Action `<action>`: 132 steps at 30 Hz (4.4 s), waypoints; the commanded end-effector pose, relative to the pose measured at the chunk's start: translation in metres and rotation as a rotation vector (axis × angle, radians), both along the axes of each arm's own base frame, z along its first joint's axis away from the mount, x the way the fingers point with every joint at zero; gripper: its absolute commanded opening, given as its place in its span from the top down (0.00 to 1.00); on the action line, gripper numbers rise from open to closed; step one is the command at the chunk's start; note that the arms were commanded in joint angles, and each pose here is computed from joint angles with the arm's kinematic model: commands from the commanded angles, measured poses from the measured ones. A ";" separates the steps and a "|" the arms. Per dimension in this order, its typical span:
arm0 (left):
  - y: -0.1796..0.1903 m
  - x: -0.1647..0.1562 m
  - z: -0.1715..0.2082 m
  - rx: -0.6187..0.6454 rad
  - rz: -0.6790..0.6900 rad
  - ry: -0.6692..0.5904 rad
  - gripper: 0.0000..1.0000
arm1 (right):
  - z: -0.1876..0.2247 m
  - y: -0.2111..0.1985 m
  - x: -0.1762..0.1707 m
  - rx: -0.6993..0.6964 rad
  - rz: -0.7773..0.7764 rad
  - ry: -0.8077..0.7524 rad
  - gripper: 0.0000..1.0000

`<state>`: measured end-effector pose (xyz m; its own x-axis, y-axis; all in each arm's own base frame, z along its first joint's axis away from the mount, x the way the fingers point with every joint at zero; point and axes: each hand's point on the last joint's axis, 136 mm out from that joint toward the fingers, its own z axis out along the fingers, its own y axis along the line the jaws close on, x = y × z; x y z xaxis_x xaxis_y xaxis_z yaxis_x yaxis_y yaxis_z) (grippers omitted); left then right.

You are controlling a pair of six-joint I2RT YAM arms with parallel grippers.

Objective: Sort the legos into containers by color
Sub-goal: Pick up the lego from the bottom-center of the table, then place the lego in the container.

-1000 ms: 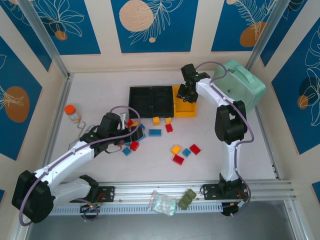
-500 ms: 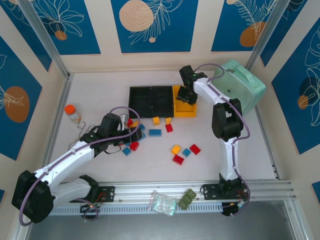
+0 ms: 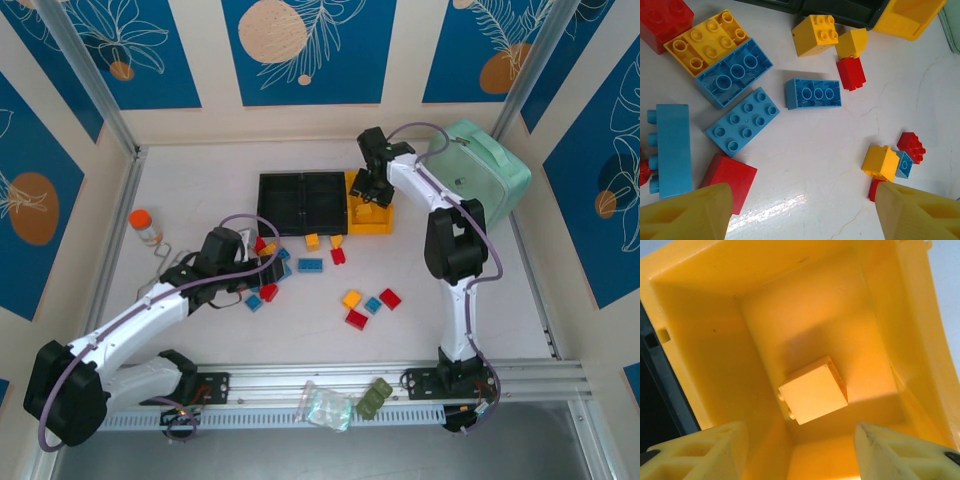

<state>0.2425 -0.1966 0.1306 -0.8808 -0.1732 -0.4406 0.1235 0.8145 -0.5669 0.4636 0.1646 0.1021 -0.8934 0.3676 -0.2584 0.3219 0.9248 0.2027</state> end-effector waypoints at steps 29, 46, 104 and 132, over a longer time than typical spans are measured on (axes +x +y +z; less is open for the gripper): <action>-0.076 -0.018 -0.009 -0.038 -0.285 0.020 0.27 | -0.003 -0.051 -0.204 0.027 -0.039 0.046 0.27; -0.103 -0.029 -0.025 0.060 -0.418 0.014 0.26 | -0.072 -0.047 -0.247 0.055 -0.204 0.211 0.27; 0.033 -0.017 -0.023 0.146 0.091 0.028 0.25 | 0.013 0.099 -0.042 0.069 0.156 -0.009 0.59; 0.035 -0.019 -0.028 0.138 0.099 0.041 0.25 | 0.008 0.101 0.002 -0.033 0.135 -0.012 0.43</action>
